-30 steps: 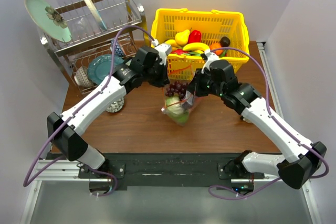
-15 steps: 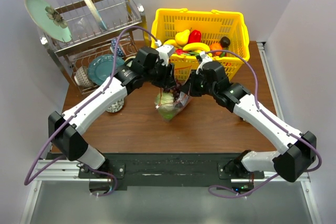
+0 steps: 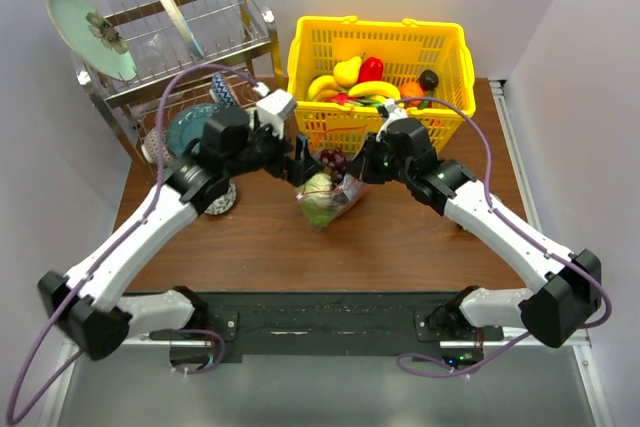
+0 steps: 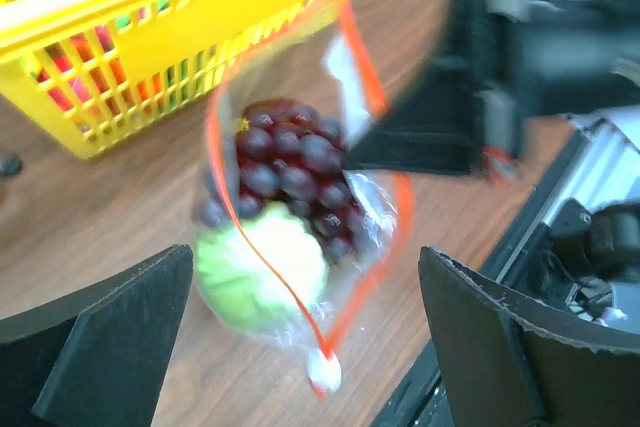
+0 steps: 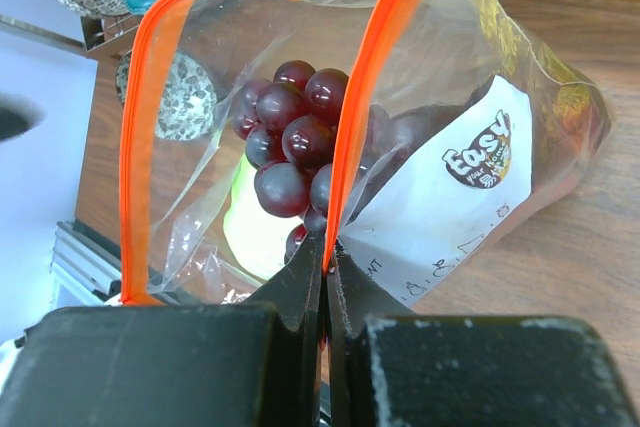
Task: Place the food in the zip-top bag and seal the zipper
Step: Adjust the zipper food storage bag at the center of the board, then zip the zipper food storage bag at the center of the board.
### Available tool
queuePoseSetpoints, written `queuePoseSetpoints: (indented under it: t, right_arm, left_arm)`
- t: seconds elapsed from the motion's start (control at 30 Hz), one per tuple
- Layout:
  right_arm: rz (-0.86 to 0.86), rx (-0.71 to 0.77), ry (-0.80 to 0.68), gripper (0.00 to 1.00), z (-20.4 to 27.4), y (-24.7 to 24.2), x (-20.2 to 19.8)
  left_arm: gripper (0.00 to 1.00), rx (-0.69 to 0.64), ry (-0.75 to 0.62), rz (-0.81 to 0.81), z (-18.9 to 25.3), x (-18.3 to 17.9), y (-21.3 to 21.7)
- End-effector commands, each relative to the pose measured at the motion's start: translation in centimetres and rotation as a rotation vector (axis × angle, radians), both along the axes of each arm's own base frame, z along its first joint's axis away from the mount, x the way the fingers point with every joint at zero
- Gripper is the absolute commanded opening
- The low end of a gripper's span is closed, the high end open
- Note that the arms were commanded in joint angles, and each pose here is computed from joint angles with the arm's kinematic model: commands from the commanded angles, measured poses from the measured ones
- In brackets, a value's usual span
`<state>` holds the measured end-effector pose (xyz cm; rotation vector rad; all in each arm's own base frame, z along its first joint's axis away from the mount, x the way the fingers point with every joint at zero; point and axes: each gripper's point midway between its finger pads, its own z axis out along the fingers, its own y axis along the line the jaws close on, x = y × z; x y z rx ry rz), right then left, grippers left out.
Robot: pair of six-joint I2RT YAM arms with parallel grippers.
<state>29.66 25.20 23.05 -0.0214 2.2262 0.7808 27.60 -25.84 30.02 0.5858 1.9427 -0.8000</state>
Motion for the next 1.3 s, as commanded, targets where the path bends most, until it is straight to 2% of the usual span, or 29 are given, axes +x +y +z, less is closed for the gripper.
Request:
queuePoseSetpoints:
  t: [0.0,0.03,0.07,0.1,0.17,0.2,0.23,0.47,0.6,0.87,1.03,1.13,1.17,1.23,1.27]
  right_arm:
    - [-0.033,0.020,-0.034,0.00,0.9,-0.7,0.7]
    - [-0.038,0.024,-0.037,0.00,1.1,-0.9,0.9]
    - [-0.035,0.026,-0.037,0.00,1.1,-0.9,0.9]
    - [-0.031,0.027,-0.035,0.00,1.1,-0.8,0.9]
    - [-0.034,0.030,-0.035,0.00,1.1,-1.1,1.1]
    - [-0.034,0.038,-0.037,0.00,1.3,-1.2,1.2]
    - [-0.032,0.040,-0.033,0.00,1.2,-1.2,1.2]
    - [-0.019,0.061,-0.038,0.00,1.6,-1.3,1.3]
    - [-0.024,0.070,-0.042,0.00,1.8,-1.6,1.3]
    - [-0.018,0.085,-0.043,0.00,2.1,-1.8,1.3]
    - [-0.021,0.093,-0.044,0.00,2.2,-1.9,1.4]
    - [-0.019,0.099,-0.045,0.00,2.3,-2.0,1.4]
    - [-0.018,0.102,-0.043,0.00,2.3,-1.9,1.4]
    - [-0.014,0.105,-0.041,0.00,2.2,-1.9,1.4]
    - [-0.016,0.107,-0.041,0.00,2.3,-1.9,1.4]
  left_arm:
    - [0.99,-0.101,-0.250,-0.123,3.3,-3.1,0.5]
    - [0.99,-0.114,-0.284,-0.154,3.3,-3.8,0.5]
    - [0.99,-0.110,-0.271,-0.206,1.1,-4.9,0.3]
    - [0.98,-0.150,-0.375,-0.221,2.8,-5.6,0.6]
    - [0.96,-0.162,-0.415,-0.245,0.8,-6.4,0.8]
    - [0.95,-0.190,-0.498,-0.233,2.0,-6.7,1.2]
    - [0.94,-0.191,-0.512,-0.222,1.7,-6.7,1.4]
    - [0.80,-0.065,-0.548,-0.241,-2.8,-5.3,1.2]
    - [0.76,-0.068,-0.606,-0.255,-3.0,-5.1,0.9]
    - [0.65,-0.015,-0.598,-0.227,-4.5,-3.3,0.6]
    - [0.62,-0.011,-0.592,-0.230,-4.9,-2.9,0.3]
    - [0.50,-0.006,-0.588,-0.239,-5.2,-2.8,0.1]
    - [0.40,0.000,-0.582,-0.241,-5.5,-2.6,0.0]
    - [0.28,0.007,-0.582,-0.246,-5.5,-2.5,-0.1]
    - [0.17,0.016,-0.578,-0.246,-5.7,-2.4,-0.1]
